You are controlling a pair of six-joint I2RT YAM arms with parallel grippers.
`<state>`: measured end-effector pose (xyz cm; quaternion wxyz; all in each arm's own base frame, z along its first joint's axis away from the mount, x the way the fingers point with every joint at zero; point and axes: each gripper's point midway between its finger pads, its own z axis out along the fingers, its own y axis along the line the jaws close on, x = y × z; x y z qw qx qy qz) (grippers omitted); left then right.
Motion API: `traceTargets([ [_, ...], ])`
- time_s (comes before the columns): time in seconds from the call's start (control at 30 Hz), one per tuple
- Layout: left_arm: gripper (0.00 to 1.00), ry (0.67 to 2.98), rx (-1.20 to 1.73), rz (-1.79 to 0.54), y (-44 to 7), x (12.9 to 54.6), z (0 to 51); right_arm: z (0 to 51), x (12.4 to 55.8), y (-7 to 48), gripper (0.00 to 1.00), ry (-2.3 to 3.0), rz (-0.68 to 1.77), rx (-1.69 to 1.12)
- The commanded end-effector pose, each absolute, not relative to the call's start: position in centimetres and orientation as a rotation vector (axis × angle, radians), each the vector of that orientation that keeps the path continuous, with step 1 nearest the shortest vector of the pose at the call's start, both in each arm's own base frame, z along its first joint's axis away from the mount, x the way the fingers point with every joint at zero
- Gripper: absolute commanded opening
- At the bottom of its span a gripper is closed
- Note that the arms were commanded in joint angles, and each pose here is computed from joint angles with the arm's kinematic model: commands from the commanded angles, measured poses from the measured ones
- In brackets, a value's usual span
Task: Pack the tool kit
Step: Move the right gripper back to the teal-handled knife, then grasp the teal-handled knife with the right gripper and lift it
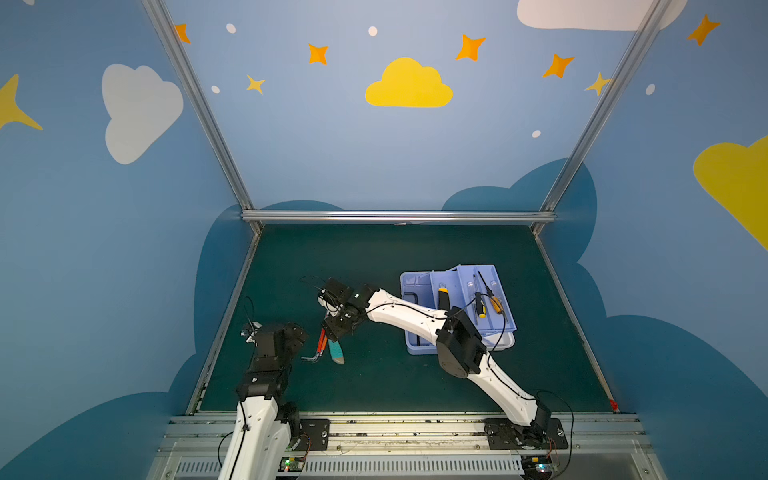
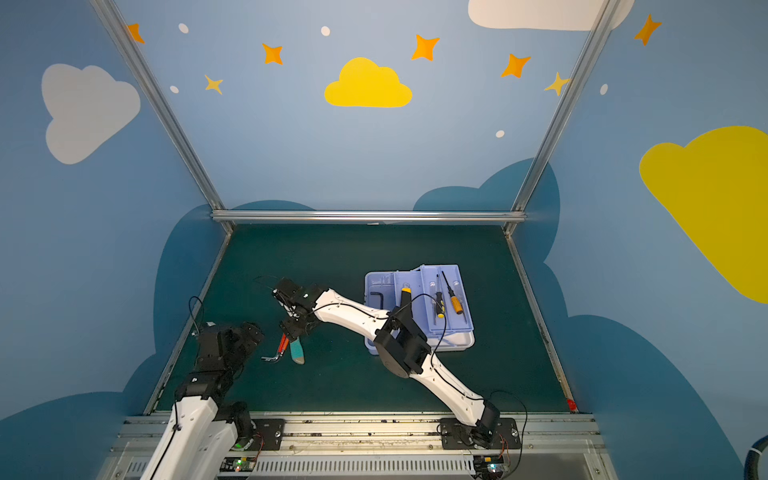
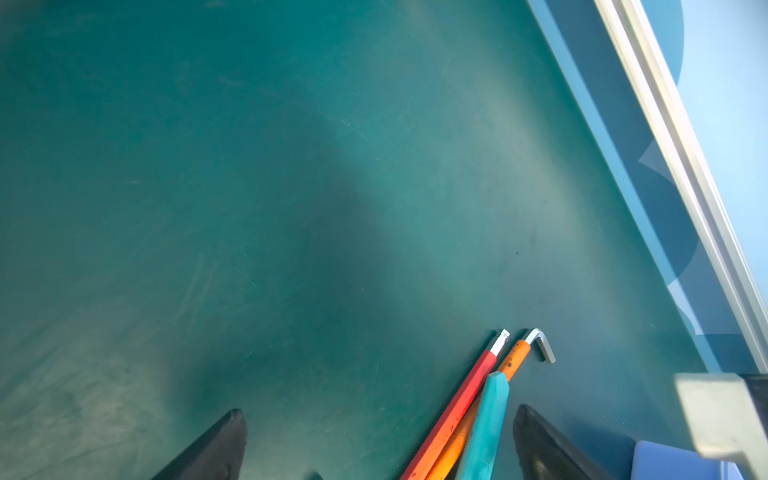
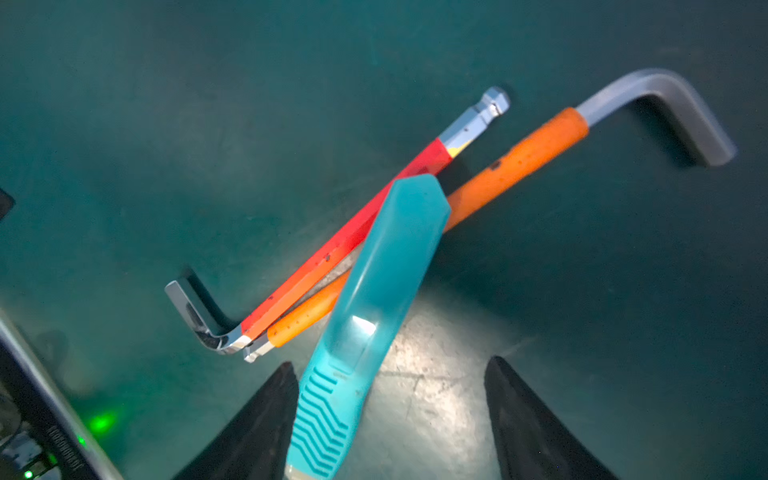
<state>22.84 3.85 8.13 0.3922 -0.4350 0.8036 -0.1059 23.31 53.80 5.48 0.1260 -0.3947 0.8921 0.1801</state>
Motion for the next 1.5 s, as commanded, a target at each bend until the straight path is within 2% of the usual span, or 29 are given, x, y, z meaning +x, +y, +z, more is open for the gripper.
traceTargets([
  [0.0, 1.0, 2.054, -1.116, -0.269, 3.8, 22.4, 7.7, 4.8, 23.0, 54.5, 0.72, 2.561, 0.497, -1.193],
  [0.27, 1.0, 2.061, -1.104, -0.27, 3.7, 22.4, 7.8, 3.2, 22.4, 55.0, 0.72, 2.574, 0.44, -1.251],
  [0.57, 1.0, 2.056, -1.096, -0.27, 3.8, 22.3, 8.0, 1.7, 22.5, 54.2, 0.66, 2.59, 0.346, -1.267],
  [0.83, 1.0, 2.056, -1.099, -0.271, 3.8, 22.3, 7.9, 1.7, 22.6, 53.9, 0.53, 2.584, 0.315, -1.267],
  [0.93, 1.0, 2.054, -1.089, -0.277, 3.7, 22.4, 8.2, 1.3, 23.2, 53.3, 0.44, 2.599, 0.285, -1.25],
  [1.13, 1.0, 2.052, -1.026, -0.367, 2.5, 23.6, 8.7, 1.4, 23.3, 53.1, 0.34, 2.609, 0.295, -1.243],
  [1.2, 1.0, 2.055, -1.025, -0.374, 2.4, 23.8, 8.7, 1.7, 23.7, 53.0, 0.32, 2.606, 0.293, -1.233],
  [1.4, 1.0, 2.073, -0.963, -0.404, 1.8, 24.5, 9.0, 4.6, 25.6, 51.6, 0.16, 2.553, 0.192, -1.147],
  [1.47, 1.0, 2.077, -0.943, -0.412, 1.5, 24.8, 9.3, 5.8, 26.0, 51.3, 0.14, 2.541, 0.206, -1.126],
])
